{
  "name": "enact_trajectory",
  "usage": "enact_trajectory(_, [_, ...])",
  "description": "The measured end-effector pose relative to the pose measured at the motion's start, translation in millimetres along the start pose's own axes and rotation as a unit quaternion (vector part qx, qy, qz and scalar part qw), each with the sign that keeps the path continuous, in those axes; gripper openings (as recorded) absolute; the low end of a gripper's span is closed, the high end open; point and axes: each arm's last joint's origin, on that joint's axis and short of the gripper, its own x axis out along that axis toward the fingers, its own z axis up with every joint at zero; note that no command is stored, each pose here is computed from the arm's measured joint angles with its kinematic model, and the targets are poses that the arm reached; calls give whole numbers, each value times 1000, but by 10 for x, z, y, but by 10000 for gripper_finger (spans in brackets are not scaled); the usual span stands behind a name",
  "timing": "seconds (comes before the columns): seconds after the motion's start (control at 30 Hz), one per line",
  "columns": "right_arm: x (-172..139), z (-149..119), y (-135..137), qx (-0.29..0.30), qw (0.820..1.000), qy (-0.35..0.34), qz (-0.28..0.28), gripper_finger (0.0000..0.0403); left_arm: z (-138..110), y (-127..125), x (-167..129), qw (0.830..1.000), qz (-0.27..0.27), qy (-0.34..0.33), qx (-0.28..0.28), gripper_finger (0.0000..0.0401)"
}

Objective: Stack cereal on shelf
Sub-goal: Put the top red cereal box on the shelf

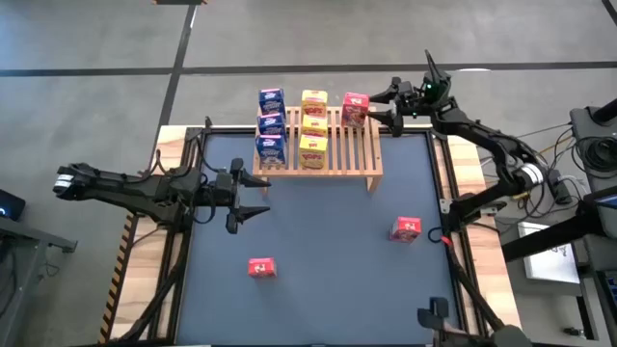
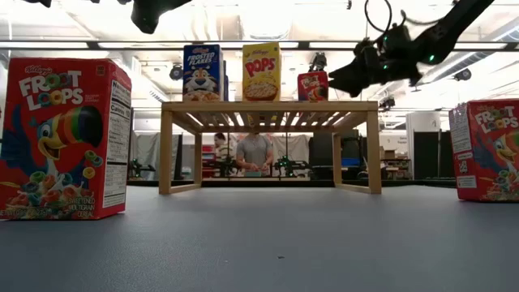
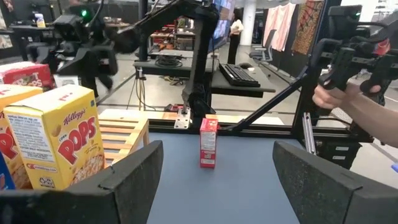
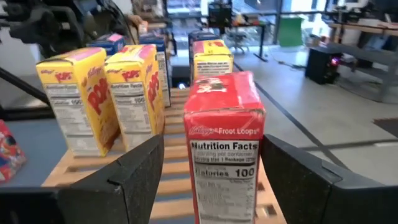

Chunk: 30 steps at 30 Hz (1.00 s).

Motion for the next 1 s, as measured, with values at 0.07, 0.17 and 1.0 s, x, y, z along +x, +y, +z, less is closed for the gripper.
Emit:
enact_trajectory(0.07, [-63, 72, 93, -2, 1000, 11, -6, 253, -17, 2, 4, 1000, 3, 8, -7, 288])
enact_trajectory(0.17, [-169, 199, 257, -12, 1000, 22, -9, 255, -76, 3, 33, 999, 6, 33, -12, 288])
enact_trajectory(1.0, [-375, 429, 1779, -19, 996, 49, 78, 237, -312, -212, 205, 992, -44, 110, -47, 265])
